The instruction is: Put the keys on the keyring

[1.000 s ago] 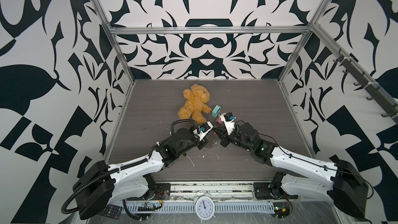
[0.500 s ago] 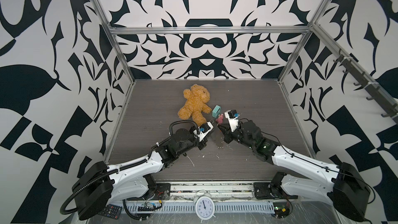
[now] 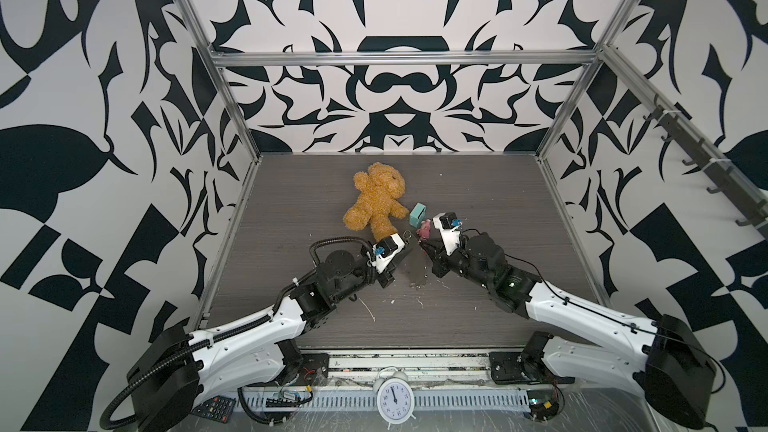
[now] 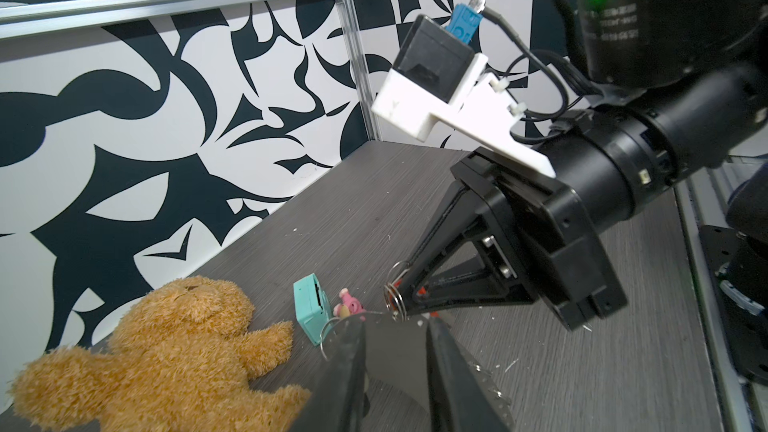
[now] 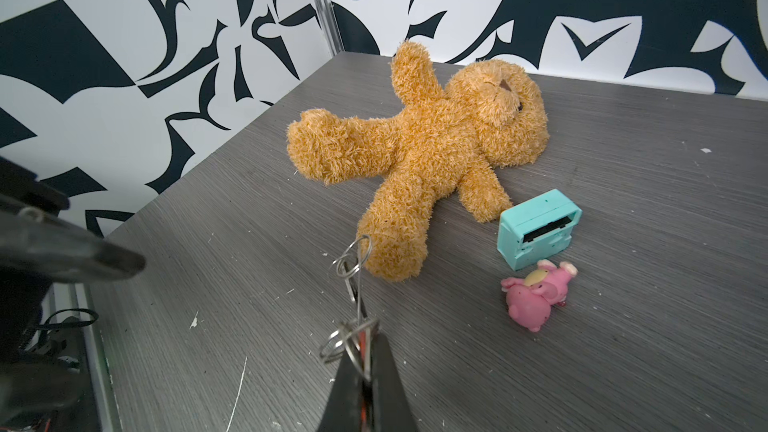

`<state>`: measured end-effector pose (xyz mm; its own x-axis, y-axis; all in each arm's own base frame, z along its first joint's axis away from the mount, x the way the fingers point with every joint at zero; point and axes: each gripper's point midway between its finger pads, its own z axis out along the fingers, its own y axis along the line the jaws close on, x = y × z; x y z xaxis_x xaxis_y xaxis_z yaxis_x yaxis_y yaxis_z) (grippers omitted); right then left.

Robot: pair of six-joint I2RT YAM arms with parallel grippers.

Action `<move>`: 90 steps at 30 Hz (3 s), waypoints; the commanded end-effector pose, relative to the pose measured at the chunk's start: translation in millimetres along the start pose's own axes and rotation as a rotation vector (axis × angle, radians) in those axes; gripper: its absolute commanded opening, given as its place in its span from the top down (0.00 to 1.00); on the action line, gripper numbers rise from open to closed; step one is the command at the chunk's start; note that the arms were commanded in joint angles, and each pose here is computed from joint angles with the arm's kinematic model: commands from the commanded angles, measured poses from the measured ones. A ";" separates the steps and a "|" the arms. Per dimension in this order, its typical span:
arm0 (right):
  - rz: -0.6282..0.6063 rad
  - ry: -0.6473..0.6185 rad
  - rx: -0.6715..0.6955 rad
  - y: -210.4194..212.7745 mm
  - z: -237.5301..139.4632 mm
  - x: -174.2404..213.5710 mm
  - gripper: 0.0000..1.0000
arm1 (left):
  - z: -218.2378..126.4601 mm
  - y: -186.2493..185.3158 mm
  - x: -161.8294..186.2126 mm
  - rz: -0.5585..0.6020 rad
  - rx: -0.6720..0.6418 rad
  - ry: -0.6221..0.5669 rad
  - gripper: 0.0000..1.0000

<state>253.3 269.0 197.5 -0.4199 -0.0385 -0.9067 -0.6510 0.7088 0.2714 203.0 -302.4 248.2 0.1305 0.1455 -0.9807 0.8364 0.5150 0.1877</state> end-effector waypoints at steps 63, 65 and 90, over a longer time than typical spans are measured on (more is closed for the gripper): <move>-0.172 -0.106 -0.168 56.2 -8.6 -18.5 1.00 | 25.8 2.1 23.6 -0.033 -0.004 0.159 0.82; -0.176 -0.106 -0.168 57.1 -8.7 -18.4 1.00 | 25.9 2.4 24.0 -0.033 -0.006 0.161 0.87; -0.095 -0.128 0.005 23.2 -5.6 -17.1 1.00 | 17.7 1.5 21.3 -0.007 -0.005 0.125 1.00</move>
<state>233.3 287.6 205.2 -0.2881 -0.0918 -0.9532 -0.7233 0.6732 0.1538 217.8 -314.4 207.6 0.0109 0.3011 -0.9535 0.8400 0.5146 0.1721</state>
